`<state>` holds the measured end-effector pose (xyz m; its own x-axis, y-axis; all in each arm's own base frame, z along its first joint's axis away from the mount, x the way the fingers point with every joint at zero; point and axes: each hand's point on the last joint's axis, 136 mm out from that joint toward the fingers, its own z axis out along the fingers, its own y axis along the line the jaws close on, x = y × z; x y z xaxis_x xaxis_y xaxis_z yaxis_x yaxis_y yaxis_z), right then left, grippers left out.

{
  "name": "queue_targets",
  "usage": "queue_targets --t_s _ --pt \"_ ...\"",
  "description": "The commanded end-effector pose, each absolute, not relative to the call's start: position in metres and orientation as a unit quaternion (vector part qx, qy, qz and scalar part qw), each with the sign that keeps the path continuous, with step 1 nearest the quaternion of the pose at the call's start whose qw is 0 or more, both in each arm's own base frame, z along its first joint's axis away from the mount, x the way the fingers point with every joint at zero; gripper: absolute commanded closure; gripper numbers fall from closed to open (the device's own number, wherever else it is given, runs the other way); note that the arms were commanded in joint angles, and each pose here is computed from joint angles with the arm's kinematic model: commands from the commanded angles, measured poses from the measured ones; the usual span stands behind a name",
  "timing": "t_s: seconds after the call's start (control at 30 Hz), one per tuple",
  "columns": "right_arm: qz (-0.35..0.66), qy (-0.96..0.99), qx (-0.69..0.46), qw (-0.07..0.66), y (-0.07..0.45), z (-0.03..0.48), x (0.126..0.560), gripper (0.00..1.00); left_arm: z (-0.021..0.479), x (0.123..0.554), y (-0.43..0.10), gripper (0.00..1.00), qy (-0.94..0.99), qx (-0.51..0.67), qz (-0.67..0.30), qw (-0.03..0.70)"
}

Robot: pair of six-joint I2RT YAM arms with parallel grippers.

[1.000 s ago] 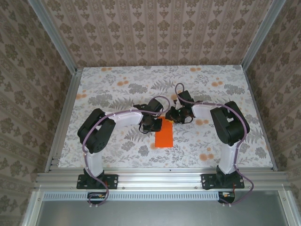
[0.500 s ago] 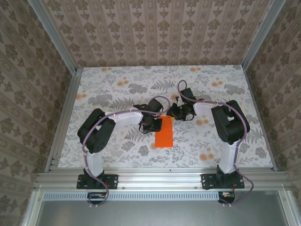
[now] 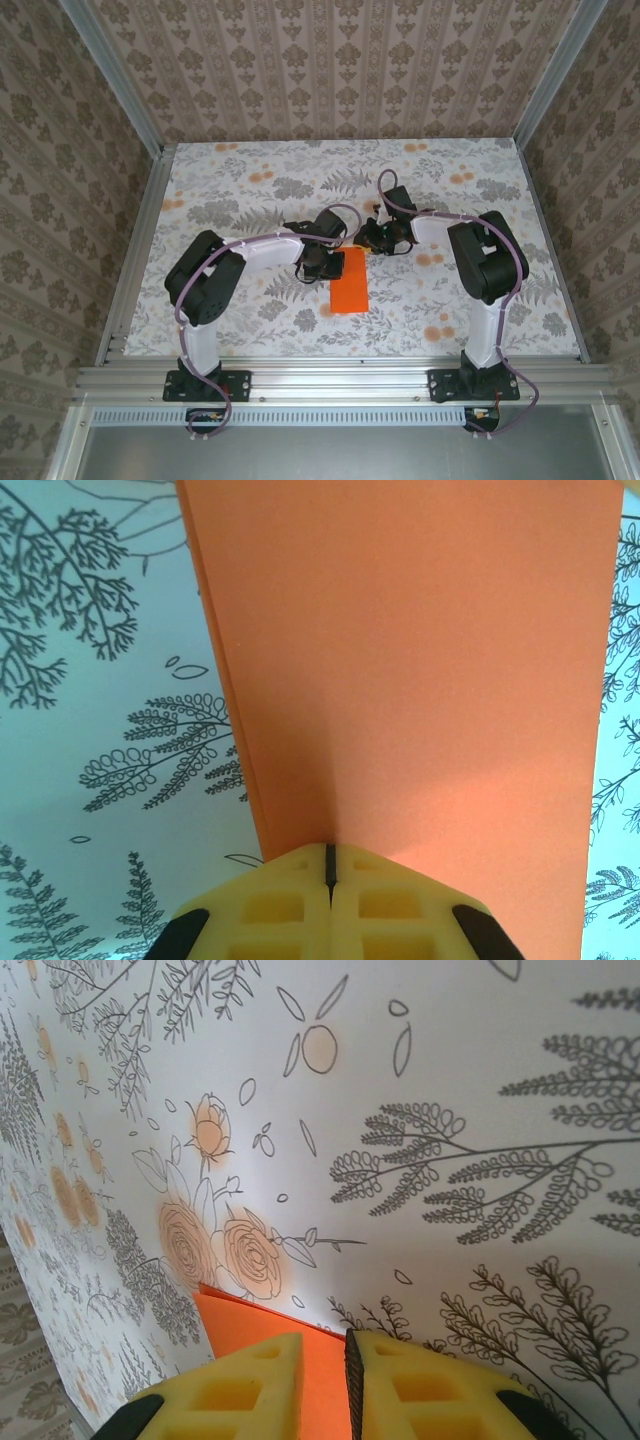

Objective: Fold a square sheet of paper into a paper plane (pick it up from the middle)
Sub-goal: Fold the square sheet of paper in half at the center of the table.

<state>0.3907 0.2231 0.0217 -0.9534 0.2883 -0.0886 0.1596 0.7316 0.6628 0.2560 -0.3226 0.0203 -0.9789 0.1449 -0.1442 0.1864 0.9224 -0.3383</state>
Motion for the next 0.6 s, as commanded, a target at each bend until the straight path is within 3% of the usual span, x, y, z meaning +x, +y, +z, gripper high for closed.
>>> queue_targets --t_s 0.0,0.13,0.27,0.47,0.57 --pt "0.355 0.922 0.119 0.098 0.226 0.030 0.394 0.79 0.014 0.251 -0.315 1.00 0.983 0.094 -0.151 0.047" --pt "0.328 0.931 0.142 0.068 0.218 -0.009 0.381 0.80 0.015 0.251 -0.317 1.00 0.983 0.094 -0.153 0.046" --pt "0.322 0.933 0.150 0.064 0.214 -0.017 0.376 0.80 0.017 0.251 -0.317 1.00 0.982 0.095 -0.153 0.048" --pt "0.352 0.923 0.112 0.104 0.220 0.043 0.389 0.80 0.042 0.260 -0.326 0.97 0.977 0.096 -0.176 0.071" --pt "0.367 0.917 0.094 0.127 0.219 0.080 0.391 0.79 0.072 0.270 -0.331 0.84 0.971 0.095 -0.197 0.099"
